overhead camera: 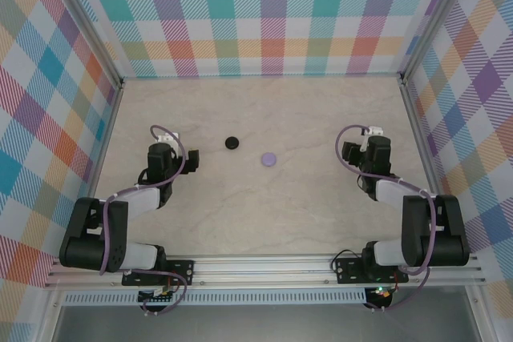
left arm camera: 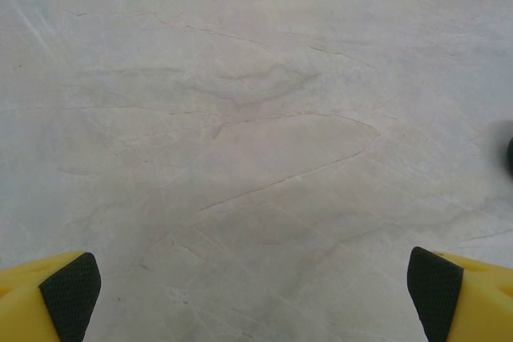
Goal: Insert the wireless bluetooth earbuds into the charging case
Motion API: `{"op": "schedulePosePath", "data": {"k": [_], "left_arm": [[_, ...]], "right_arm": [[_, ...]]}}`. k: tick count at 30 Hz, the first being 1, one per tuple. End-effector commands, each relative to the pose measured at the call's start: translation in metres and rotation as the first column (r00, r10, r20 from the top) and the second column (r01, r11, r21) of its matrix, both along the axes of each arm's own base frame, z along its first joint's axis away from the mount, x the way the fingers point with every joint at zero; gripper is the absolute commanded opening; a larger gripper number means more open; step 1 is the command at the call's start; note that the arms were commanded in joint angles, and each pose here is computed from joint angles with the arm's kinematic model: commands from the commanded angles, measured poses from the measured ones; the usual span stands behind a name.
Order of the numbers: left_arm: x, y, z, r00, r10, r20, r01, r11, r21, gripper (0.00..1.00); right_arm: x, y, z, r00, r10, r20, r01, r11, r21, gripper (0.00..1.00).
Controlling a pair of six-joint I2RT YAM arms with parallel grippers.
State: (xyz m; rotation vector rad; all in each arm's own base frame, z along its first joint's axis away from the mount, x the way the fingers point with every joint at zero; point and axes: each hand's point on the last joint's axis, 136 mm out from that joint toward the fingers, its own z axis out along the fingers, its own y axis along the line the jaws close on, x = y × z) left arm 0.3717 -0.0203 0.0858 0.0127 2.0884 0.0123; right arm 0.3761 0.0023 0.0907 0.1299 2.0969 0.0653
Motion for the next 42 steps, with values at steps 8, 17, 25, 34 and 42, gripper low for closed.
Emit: {"op": "schedulePosePath", "data": {"k": [8,17,25,34,42], "left_arm": [[0.014,-0.011,0.018,0.984,-0.074,0.160,0.089,0.992,-0.089,1.00],[0.015,-0.011,0.010,0.984,-0.080,0.158,0.095,0.992,-0.089,1.00],[0.026,0.001,-0.008,0.996,0.001,0.087,0.006,0.996,-0.088,1.00],[0.027,0.005,-0.008,0.996,0.024,0.086,-0.016,0.996,-0.084,1.00],[0.027,0.005,-0.008,0.996,0.024,0.089,-0.016,0.996,-0.084,1.00]], "right_arm": [[0.012,0.007,0.019,0.983,0.072,0.172,-0.070,0.997,-0.018,0.67],[0.012,0.006,0.015,0.981,0.065,0.181,-0.063,0.998,-0.016,0.70],[0.021,0.019,0.001,0.980,0.144,0.140,-0.142,0.990,-0.025,0.75],[0.021,0.019,0.000,0.980,0.145,0.138,-0.143,0.989,-0.024,1.00],[0.021,0.019,0.000,0.980,0.145,0.136,-0.143,0.989,-0.024,1.00]]}}
